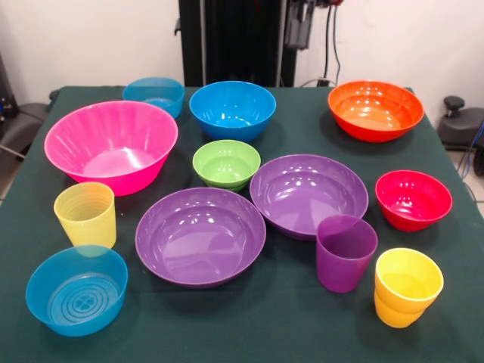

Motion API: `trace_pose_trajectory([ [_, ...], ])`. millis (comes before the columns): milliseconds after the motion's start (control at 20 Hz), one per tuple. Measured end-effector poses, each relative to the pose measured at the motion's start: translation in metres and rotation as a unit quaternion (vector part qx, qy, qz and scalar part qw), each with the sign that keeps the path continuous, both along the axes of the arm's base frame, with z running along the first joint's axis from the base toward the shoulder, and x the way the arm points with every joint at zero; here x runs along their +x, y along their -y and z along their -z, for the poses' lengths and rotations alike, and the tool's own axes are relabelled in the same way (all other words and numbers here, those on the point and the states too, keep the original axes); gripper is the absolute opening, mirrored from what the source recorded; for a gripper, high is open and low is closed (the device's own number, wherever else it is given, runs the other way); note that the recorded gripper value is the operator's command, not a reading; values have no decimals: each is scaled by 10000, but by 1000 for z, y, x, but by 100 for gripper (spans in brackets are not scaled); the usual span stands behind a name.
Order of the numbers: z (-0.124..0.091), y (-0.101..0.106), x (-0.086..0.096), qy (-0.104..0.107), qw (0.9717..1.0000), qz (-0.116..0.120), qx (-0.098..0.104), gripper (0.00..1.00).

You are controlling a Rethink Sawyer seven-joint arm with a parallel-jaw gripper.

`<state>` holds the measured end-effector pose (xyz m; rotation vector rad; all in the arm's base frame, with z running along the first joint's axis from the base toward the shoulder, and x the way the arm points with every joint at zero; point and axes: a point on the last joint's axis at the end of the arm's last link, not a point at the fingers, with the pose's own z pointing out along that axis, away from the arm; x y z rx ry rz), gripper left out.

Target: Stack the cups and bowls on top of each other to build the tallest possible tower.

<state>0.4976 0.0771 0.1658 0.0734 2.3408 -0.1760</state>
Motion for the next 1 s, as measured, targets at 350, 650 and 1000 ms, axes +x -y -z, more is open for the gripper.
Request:
trace_pose_trajectory([
  [350, -25, -18, 2, 198, 9997, -63, 118, 0],
  [650, -32, -20, 3, 279, 9995, -76, 128, 100],
  [1000, -32, -31, 1, 285, 9994, -177, 130, 100],
])
